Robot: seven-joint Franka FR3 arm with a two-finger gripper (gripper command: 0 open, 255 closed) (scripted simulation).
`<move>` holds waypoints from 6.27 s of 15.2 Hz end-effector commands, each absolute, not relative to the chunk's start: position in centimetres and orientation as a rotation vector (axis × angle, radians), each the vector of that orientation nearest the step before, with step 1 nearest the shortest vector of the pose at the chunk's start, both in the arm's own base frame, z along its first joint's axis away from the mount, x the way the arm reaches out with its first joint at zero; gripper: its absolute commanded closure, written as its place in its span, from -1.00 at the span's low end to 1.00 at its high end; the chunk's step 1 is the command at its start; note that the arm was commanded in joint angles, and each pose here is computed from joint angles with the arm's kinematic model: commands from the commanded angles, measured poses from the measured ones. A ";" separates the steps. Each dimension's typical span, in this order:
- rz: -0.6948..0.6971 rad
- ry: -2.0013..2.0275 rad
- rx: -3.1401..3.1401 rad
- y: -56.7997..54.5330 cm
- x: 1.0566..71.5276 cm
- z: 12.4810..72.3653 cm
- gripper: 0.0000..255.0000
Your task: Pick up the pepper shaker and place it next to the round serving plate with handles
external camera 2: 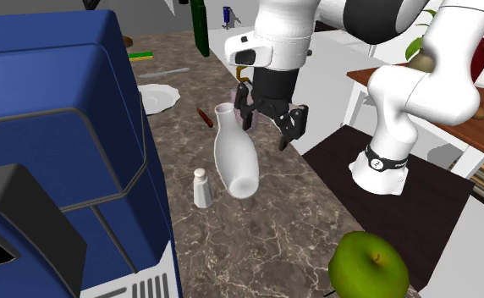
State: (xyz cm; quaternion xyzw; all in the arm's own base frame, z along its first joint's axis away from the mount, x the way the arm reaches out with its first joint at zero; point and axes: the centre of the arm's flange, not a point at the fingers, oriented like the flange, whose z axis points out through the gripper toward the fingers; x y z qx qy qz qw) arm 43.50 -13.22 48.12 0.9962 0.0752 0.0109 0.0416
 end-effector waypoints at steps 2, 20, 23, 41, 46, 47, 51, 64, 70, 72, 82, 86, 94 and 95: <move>0.036 0.261 3.043 -15.6 45.9 45.9 -1.00; 0.046 0.359 3.022 -22.6 54.6 34.9 -1.00; 0.046 0.359 3.022 -22.6 54.6 34.9 -1.00; 0.046 0.359 3.022 -22.6 54.6 36.5 1.00; 0.046 0.359 3.022 -22.6 54.6 39.1 1.00; 0.046 0.359 3.022 -22.6 54.6 39.6 1.00; 0.046 0.359 3.022 -22.6 54.6 41.8 1.00; 0.046 0.359 3.022 -22.6 54.6 48.6 1.00; 0.046 0.359 3.022 -22.6 54.6 51.8 1.00; 0.046 0.359 3.022 -22.6 54.6 52.8 1.00; 0.046 0.359 3.022 -33.2 49.3 53.0 1.00; 0.046 0.359 3.022 -37.9 47.0 53.0 1.00; 0.046 0.359 3.022 -47.4 42.2 53.1 1.00; 0.046 0.359 3.022 -48.6 41.6 53.1 1.00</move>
